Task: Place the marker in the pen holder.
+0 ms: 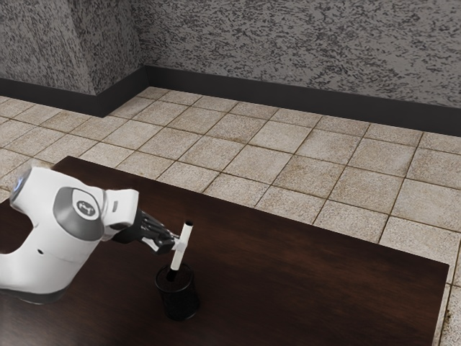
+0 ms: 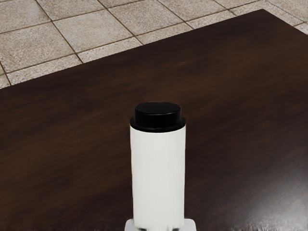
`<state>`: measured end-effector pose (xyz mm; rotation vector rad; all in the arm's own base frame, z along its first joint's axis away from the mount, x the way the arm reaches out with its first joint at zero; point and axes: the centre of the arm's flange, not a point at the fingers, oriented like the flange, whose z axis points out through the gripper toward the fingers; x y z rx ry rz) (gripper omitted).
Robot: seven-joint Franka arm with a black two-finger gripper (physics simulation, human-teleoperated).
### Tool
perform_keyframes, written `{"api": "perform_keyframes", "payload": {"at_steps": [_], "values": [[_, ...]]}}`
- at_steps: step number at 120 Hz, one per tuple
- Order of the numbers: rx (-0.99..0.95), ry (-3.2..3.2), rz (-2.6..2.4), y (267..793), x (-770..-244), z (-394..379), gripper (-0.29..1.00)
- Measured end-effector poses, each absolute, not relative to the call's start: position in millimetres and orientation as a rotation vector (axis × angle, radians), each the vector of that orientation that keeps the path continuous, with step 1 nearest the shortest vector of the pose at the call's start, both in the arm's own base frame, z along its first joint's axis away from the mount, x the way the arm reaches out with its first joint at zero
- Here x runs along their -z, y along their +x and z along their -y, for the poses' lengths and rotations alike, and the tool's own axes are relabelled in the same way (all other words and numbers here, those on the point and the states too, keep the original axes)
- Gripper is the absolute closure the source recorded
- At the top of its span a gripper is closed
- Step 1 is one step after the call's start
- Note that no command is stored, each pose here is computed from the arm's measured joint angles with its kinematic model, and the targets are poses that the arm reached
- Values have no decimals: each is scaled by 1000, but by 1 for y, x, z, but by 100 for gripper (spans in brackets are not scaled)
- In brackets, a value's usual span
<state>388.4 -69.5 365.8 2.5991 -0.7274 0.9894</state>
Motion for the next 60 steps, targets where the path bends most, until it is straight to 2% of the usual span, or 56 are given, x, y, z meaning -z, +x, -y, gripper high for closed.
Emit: {"api": "perform_keyframes", "payload": {"at_steps": [24, 34, 44, 48, 60], "values": [[-979, 2584, 780, 386, -363, 78, 37], [-979, 2583, 799, 392, -364, 80, 25], [-945, 2624, 978, 433, -363, 83, 18], [-967, 2580, 1182, 463, -391, 100, 15], [-1032, 2393, 1681, 556, -588, 166, 10]]}}
